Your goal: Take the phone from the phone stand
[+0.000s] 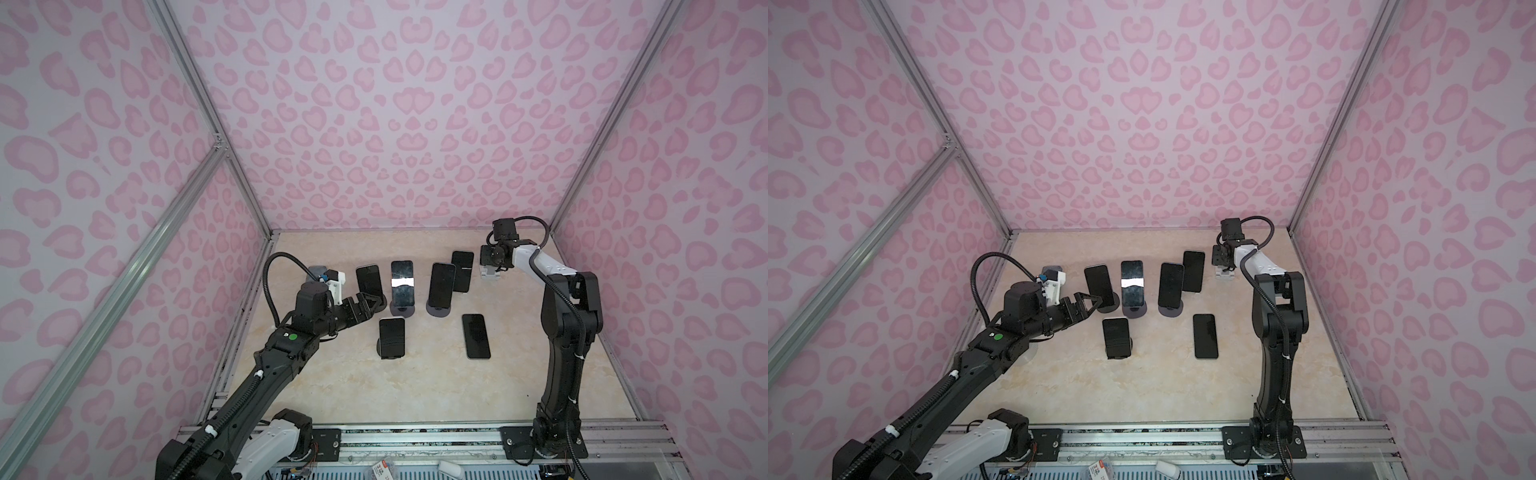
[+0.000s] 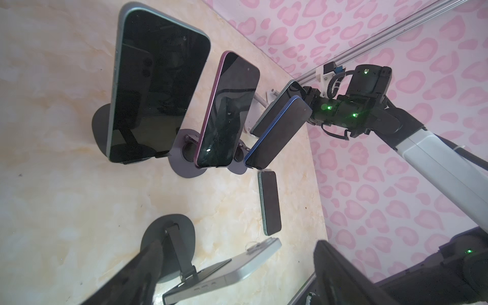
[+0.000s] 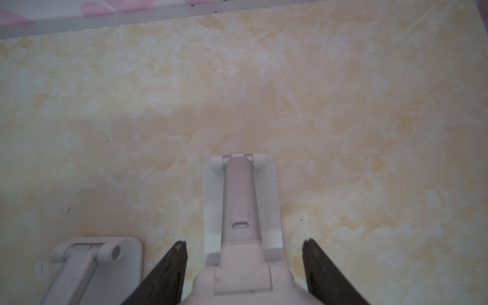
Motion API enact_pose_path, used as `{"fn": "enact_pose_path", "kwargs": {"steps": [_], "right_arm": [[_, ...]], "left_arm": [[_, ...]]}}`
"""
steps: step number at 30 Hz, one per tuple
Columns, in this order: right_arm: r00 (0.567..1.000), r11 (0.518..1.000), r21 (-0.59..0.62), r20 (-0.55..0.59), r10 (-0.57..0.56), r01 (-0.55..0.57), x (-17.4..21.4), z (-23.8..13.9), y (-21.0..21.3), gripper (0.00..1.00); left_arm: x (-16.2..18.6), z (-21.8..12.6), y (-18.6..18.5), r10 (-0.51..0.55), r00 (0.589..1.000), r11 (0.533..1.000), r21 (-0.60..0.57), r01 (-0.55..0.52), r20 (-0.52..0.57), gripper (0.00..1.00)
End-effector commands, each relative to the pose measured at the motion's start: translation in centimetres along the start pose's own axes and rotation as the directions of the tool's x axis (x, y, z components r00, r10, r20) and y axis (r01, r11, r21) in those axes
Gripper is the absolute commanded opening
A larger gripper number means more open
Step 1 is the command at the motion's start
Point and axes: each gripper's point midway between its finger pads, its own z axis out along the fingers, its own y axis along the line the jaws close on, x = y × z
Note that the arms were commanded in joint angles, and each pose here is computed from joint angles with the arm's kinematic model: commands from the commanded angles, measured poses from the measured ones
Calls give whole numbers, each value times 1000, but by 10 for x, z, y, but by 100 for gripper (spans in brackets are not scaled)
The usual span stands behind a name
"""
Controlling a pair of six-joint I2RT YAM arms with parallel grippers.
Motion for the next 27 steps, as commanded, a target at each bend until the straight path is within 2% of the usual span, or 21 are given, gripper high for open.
{"fn": "enact_pose_path", "kwargs": {"steps": [1, 8, 12, 20, 25, 27], "right_arm": [[999, 1000, -23, -44, -16, 15, 15, 10, 3, 63], [999, 998, -42, -32, 34, -35, 12, -1, 2, 77], [998, 997, -42, 10, 61, -60, -4, -22, 1, 83], [987, 993, -36, 112, 119, -116, -26, -81, -8, 87], [970, 981, -81, 153, 188, -177, -16, -112, -4, 87], [954, 961, -160, 161, 252, -227, -13, -126, 7, 87]], "left_arm": [[-9, 0, -12, 21, 1000, 999, 41, -21, 21, 92], [-8, 1, -13, 16, 1000, 999, 47, -16, 11, 92], [-8, -1, -14, 14, 1000, 999, 50, -14, 14, 92], [-6, -10, -15, 12, 999, 999, 52, -14, 38, 92], [-4, -15, -12, 4, 999, 999, 43, -6, 53, 92], [-3, -18, -11, 1, 998, 999, 41, -4, 63, 92]]}}
